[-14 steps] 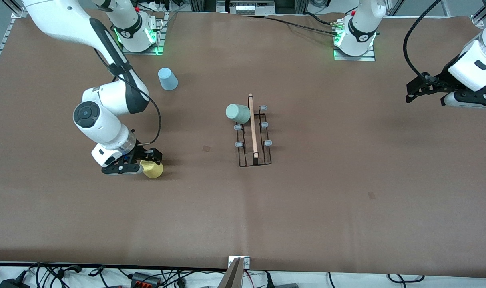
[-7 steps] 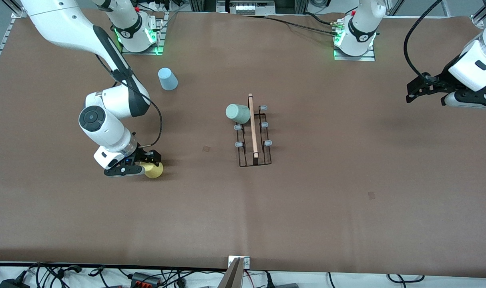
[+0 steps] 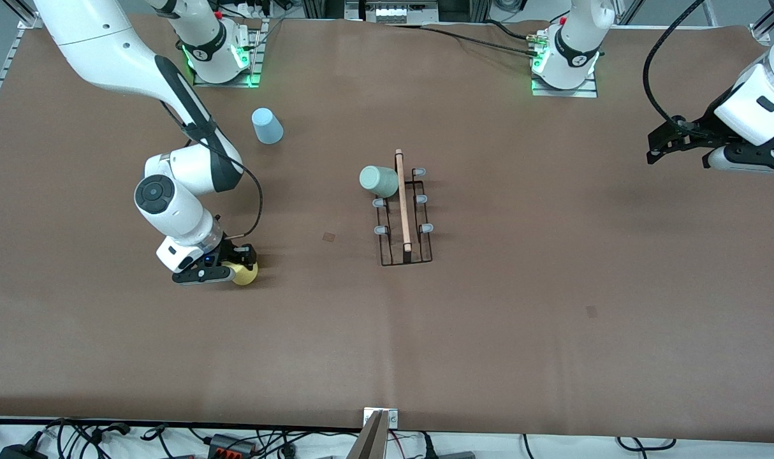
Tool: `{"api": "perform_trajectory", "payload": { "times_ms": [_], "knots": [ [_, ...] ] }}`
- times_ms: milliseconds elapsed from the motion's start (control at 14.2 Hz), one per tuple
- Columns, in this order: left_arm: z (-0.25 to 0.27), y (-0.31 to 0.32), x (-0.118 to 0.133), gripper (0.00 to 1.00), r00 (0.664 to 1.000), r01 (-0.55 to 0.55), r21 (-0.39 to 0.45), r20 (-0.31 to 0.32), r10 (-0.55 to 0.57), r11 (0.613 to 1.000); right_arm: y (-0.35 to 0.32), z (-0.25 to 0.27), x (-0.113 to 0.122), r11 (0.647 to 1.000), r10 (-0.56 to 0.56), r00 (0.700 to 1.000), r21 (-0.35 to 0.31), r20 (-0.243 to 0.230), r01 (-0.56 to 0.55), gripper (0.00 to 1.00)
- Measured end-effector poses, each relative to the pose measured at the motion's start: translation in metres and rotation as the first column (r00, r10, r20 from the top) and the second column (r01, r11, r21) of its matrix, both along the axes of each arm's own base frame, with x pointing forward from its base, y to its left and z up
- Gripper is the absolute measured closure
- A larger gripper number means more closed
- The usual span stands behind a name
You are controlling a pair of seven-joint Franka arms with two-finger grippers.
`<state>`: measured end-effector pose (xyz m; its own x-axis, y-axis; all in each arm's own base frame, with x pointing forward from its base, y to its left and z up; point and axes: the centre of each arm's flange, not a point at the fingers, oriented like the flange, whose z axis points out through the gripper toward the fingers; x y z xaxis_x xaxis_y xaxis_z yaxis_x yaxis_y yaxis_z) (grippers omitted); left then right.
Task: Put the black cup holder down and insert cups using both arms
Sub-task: 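Grasp the yellow cup with the right gripper, then carry the yellow cup to the rack and lower it onto a peg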
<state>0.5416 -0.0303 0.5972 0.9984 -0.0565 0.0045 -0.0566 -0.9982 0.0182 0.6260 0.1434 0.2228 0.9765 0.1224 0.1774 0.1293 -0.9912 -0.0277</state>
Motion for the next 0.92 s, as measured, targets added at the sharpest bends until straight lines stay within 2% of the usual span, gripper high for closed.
{"api": "perform_trajectory", "payload": {
  "times_ms": [141, 282, 494, 705, 917],
  "knots": [
    [0.000, 0.000, 0.000, 0.00, 1.000, 0.000, 0.000, 0.000, 0.000, 1.000, -0.001, 0.025, -0.001, 1.000, 0.003, 1.000, -0.021, -0.027, -0.003, 0.32],
    [0.000, 0.000, 0.000, 0.00, 1.000, 0.000, 0.000, 0.000, 0.000, 1.000, 0.010, 0.076, -0.005, 0.999, -0.005, 0.999, -0.039, -0.036, 0.003, 0.32],
    [0.000, 0.000, 0.000, 0.00, 1.000, 0.000, 0.000, 0.000, 0.000, 1.000, 0.071, 0.150, -0.021, 0.991, -0.131, 0.990, -0.025, -0.045, 0.130, 0.32],
    [0.000, 0.000, 0.000, 0.00, 1.000, -0.001, 0.000, 0.000, 0.001, 1.000, 0.169, 0.179, -0.050, 0.948, -0.313, 0.949, 0.054, -0.044, 0.315, 0.32],
    [0.000, 0.000, 0.000, 0.00, 1.000, -0.001, 0.000, 0.000, 0.001, 1.000, 0.259, 0.186, -0.075, 0.876, -0.457, 0.886, 0.130, -0.076, 0.463, 0.32]
  ]
}}
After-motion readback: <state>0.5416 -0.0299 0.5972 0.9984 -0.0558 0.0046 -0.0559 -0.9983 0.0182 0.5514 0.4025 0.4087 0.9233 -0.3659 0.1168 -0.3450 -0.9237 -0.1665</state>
